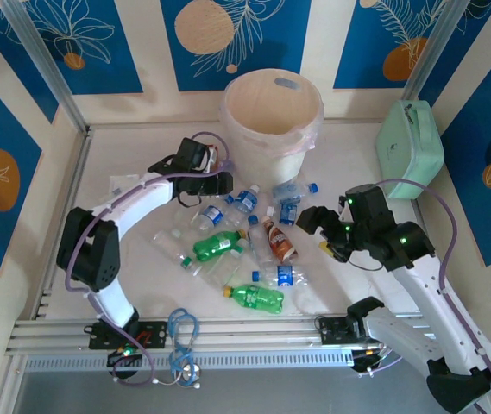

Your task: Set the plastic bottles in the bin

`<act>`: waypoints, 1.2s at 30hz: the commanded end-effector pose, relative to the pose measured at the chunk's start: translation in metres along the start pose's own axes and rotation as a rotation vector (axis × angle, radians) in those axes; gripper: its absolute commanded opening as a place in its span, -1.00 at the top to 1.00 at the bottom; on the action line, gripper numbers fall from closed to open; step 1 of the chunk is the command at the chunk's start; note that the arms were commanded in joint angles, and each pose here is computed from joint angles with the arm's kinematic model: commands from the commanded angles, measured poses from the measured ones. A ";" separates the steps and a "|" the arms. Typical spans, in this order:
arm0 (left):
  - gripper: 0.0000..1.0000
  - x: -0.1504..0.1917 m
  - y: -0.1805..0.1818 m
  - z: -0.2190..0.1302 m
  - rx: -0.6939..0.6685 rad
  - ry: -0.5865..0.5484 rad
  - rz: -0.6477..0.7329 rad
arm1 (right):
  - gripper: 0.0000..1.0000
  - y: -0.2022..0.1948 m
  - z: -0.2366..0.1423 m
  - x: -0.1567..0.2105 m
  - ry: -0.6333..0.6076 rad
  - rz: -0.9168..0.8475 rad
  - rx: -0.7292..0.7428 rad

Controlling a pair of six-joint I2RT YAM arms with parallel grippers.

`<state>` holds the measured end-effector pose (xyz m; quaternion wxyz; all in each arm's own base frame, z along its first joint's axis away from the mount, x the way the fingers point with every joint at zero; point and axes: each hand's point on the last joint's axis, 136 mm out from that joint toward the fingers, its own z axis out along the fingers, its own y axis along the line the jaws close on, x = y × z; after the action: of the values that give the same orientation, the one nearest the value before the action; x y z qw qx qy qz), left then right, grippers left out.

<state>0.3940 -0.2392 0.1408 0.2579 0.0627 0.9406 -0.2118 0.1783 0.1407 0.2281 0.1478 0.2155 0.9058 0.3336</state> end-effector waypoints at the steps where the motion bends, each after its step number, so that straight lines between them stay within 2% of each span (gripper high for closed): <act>1: -0.51 -0.019 -0.009 0.007 0.012 -0.052 0.056 | -0.81 -0.004 0.003 0.001 -0.001 0.015 0.011; 11: -0.48 -0.016 -0.002 0.034 -0.047 -0.021 0.119 | -0.81 -0.001 0.004 0.001 0.004 0.011 0.009; 24: -0.46 -0.009 0.008 0.051 -0.106 0.001 0.148 | -0.81 0.000 0.005 0.002 0.008 0.013 0.009; 36: -0.23 0.000 0.012 0.064 -0.117 0.029 0.154 | -0.80 -0.001 0.004 0.002 0.006 0.017 0.007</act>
<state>0.4216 -0.2500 0.0863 0.2554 0.1149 0.9500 -0.1381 0.1790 0.1437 0.2243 0.1397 0.2192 0.9068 0.3318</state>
